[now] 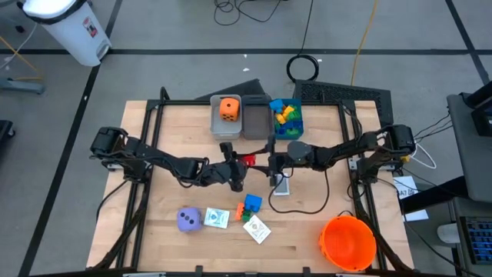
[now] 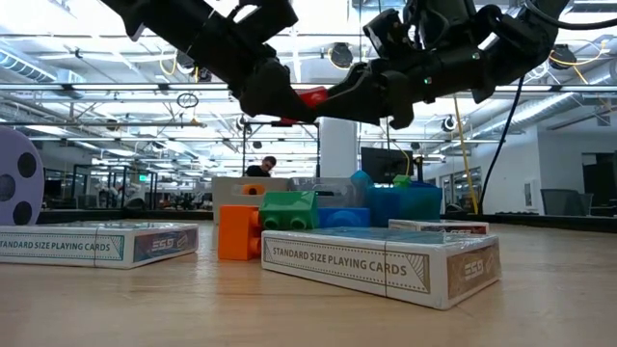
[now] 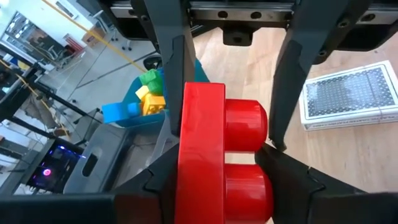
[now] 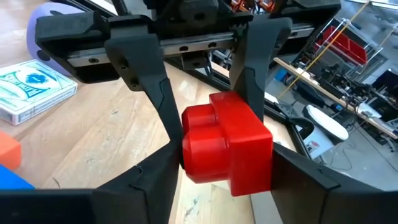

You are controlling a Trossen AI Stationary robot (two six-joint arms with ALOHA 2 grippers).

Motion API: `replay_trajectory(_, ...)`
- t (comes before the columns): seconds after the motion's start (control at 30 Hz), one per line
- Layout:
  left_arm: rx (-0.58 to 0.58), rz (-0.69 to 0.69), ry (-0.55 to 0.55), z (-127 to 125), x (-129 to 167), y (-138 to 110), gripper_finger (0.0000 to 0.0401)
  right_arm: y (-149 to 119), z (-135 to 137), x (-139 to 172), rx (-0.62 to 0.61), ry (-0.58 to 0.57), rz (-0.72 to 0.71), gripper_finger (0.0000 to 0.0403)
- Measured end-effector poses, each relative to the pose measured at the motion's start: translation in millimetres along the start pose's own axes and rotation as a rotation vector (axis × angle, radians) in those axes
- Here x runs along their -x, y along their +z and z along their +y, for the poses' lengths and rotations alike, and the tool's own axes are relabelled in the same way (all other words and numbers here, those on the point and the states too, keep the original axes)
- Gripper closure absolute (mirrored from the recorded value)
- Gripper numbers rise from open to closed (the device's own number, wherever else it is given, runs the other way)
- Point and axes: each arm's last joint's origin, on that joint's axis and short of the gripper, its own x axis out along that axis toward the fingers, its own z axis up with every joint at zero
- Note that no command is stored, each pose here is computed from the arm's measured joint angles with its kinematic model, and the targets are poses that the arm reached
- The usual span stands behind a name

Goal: Pick & Place Toys
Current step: Put the red game piece into the blue bin

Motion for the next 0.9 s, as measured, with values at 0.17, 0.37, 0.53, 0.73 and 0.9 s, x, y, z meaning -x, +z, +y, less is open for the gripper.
replay_trajectory(0.17,-0.002,0.004,-0.002,0,0,-1,0.0200,0,0,0,0.005,0.001,0.000,0.0210)
replay_trajectory(0.37,-0.005,0.005,-0.013,-1,0,-1,0.0224,0,1,0,0.016,0.009,0.001,0.0231)
replay_trajectory(0.53,0.002,-0.002,-0.035,-1,0,-1,0.0196,0,0,0,0.000,0.000,0.000,0.0234)
replay_trajectory(0.73,0.037,-0.006,0.004,-4,4,2,0.0112,4,-7,6,-0.041,-0.088,0.053,0.0235)
replay_trajectory(0.9,0.026,0.005,0.095,-5,7,3,0.0072,11,-14,18,-0.042,-0.108,0.112,0.0235)
